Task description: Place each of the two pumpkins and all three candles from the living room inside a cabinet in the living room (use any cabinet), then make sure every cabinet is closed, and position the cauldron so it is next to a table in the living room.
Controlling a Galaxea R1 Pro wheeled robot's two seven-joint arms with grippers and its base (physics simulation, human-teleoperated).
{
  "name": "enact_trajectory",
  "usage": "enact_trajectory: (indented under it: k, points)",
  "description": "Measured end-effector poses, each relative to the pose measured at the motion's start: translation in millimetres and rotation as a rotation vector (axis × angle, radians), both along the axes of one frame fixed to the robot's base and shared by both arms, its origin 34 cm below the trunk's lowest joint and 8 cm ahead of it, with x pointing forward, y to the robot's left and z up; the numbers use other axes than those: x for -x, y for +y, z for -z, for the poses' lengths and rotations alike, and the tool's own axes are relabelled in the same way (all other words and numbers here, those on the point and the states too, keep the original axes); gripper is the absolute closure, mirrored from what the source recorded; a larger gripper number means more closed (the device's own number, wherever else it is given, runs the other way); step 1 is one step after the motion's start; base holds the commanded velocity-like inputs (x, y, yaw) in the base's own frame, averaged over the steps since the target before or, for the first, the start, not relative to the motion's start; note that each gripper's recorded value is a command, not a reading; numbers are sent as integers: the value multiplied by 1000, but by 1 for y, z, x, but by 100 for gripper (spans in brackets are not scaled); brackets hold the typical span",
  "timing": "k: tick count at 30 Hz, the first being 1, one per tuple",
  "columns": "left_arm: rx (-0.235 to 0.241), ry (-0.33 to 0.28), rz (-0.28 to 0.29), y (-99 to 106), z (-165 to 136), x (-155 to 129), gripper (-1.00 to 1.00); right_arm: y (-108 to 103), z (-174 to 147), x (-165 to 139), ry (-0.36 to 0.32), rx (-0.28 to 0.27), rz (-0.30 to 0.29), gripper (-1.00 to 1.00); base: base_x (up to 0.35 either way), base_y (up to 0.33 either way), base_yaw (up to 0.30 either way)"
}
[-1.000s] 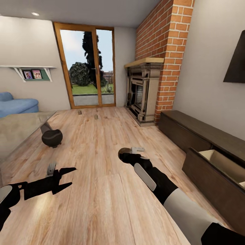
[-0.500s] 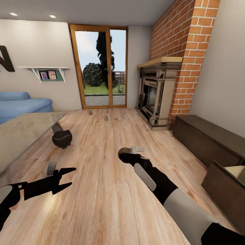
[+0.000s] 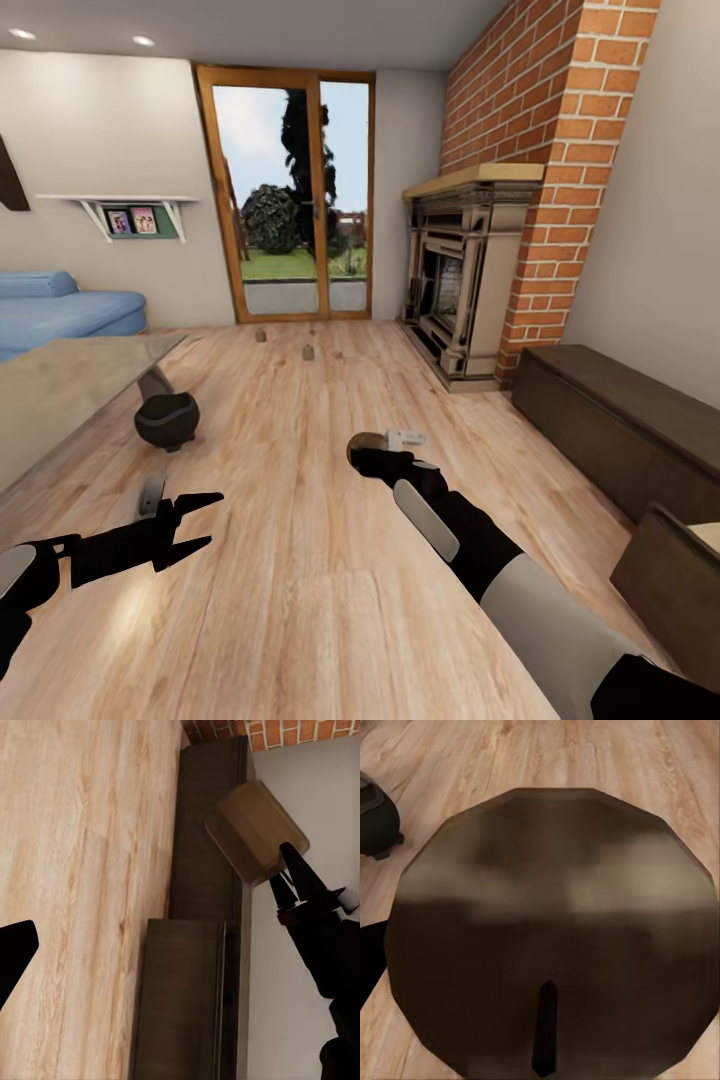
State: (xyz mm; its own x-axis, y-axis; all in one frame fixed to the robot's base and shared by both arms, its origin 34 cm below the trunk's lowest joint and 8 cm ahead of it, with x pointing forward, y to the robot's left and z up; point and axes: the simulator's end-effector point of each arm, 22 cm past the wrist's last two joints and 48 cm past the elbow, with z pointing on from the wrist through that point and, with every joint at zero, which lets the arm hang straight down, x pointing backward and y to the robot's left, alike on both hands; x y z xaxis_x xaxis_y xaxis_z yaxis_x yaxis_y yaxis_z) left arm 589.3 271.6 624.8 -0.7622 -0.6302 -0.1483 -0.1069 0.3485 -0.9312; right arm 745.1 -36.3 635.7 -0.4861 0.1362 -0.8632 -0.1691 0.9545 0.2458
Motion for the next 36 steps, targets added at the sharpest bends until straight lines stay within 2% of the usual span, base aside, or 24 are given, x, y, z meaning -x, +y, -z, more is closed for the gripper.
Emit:
enact_trajectory:
  k: [36]
  points:
    - [0, 1, -1, 0, 0, 0, -100, 1, 0, 0, -1, 0, -2, 100, 323, -9, 0]
